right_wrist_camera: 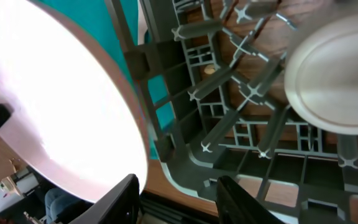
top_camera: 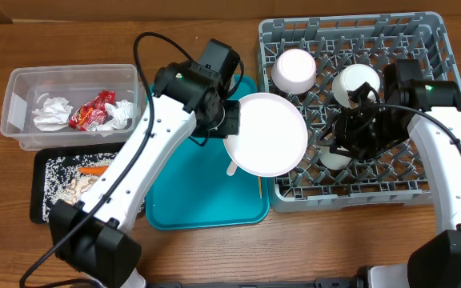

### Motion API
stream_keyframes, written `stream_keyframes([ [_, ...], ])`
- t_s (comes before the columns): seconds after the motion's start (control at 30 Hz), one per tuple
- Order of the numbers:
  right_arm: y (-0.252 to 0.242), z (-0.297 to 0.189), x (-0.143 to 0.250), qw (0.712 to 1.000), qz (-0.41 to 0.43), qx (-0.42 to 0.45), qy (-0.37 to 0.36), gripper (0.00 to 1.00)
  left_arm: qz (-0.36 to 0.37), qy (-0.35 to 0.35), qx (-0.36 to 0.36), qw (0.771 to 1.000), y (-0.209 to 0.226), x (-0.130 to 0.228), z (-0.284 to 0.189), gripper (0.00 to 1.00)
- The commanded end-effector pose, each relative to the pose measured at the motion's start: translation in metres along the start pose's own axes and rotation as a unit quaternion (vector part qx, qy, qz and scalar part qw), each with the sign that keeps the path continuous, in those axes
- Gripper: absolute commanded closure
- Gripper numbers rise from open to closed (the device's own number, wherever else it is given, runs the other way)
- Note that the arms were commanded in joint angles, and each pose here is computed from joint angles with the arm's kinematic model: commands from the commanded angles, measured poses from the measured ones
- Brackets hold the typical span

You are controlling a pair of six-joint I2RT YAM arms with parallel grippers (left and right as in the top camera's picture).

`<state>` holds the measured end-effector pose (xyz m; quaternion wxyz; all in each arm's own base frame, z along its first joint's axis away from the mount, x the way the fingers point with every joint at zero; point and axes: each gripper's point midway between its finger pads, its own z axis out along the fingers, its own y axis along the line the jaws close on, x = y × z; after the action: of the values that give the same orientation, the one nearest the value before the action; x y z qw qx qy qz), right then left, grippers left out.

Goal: Sort waste into correct bins and load items into the dishwasher

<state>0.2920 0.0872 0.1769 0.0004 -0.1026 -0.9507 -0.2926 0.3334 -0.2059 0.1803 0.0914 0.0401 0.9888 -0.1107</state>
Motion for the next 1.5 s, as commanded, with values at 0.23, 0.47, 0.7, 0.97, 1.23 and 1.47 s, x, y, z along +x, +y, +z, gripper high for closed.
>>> stream_keyframes([
  [0.23,0.022,0.012,-0.001,0.999,-0.054,-0.007,-0.004,0.51,0.011,0.010,0.011,1.000,-0.006,-0.002,0.013,0.96],
  [0.47,0.025,0.023,-0.004,0.995,-0.093,0.033,-0.014,0.51,0.013,0.014,0.014,1.000,-0.007,0.000,0.013,0.96],
  [0.7,0.021,0.024,-0.010,0.992,-0.104,0.062,-0.029,0.50,0.013,0.014,0.014,1.000,-0.007,0.000,0.013,0.96],
  [0.97,0.016,0.035,-0.015,0.993,-0.095,0.059,-0.038,0.49,0.012,0.015,0.017,1.000,-0.008,0.000,0.013,0.96],
  [1.23,0.012,0.044,-0.021,0.992,-0.099,0.055,-0.047,0.58,0.012,0.015,0.017,1.000,-0.008,0.000,0.013,0.96],
  [1.47,0.015,0.043,-0.026,0.991,-0.105,0.052,-0.057,0.76,0.012,0.017,0.023,1.000,-0.010,0.001,0.013,0.96],
])
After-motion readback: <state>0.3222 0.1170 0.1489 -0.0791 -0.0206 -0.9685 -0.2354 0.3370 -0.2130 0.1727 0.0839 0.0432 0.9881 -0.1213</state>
